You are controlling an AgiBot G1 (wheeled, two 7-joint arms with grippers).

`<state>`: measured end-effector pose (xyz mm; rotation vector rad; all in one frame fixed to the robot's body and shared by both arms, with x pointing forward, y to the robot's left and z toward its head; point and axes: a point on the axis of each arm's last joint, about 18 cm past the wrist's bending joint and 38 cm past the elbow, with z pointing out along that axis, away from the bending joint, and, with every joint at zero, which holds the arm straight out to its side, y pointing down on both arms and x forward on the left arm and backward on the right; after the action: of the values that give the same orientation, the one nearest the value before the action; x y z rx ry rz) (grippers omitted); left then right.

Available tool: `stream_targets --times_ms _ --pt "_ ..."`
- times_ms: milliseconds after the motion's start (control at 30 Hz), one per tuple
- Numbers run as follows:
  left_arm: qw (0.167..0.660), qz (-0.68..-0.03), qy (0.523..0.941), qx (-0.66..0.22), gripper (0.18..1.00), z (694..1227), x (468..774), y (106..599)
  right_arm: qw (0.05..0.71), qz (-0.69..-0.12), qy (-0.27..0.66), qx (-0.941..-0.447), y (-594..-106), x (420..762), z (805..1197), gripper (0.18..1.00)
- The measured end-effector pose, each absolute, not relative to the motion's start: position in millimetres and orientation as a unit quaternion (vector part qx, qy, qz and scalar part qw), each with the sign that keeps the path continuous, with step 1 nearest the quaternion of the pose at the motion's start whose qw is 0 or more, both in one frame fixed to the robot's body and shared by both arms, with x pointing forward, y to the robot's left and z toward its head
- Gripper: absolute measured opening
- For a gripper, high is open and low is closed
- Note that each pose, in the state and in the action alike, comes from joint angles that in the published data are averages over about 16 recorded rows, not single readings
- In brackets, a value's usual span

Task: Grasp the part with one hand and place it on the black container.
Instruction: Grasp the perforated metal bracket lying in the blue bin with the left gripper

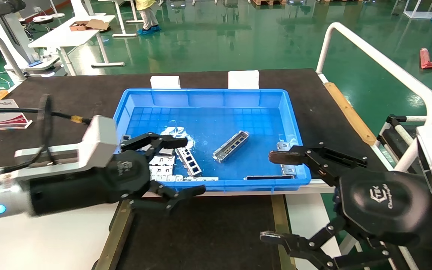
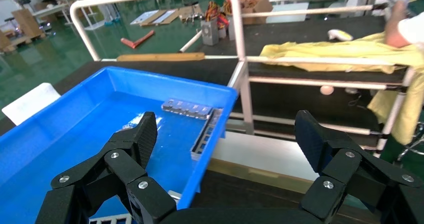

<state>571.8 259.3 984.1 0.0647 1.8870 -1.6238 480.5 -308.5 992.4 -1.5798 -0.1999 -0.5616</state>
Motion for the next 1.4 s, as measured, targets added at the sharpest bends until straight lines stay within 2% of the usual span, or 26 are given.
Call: stream_targets --times_ms 900,1400 --pt "0.369 -0.575 0.725 -0.087 1.001 980.9 717.1 174.3 0.664 -0.249 -0.088 -0.699 -308.5 480.5 992.4 1.001" --pt "0.394 -0.536 0.733 -0.143 1.001 952.8 754.4 160.6 0.664 -0.249 -0.088 -0.699 -308.5 480.5 992.4 1.001"
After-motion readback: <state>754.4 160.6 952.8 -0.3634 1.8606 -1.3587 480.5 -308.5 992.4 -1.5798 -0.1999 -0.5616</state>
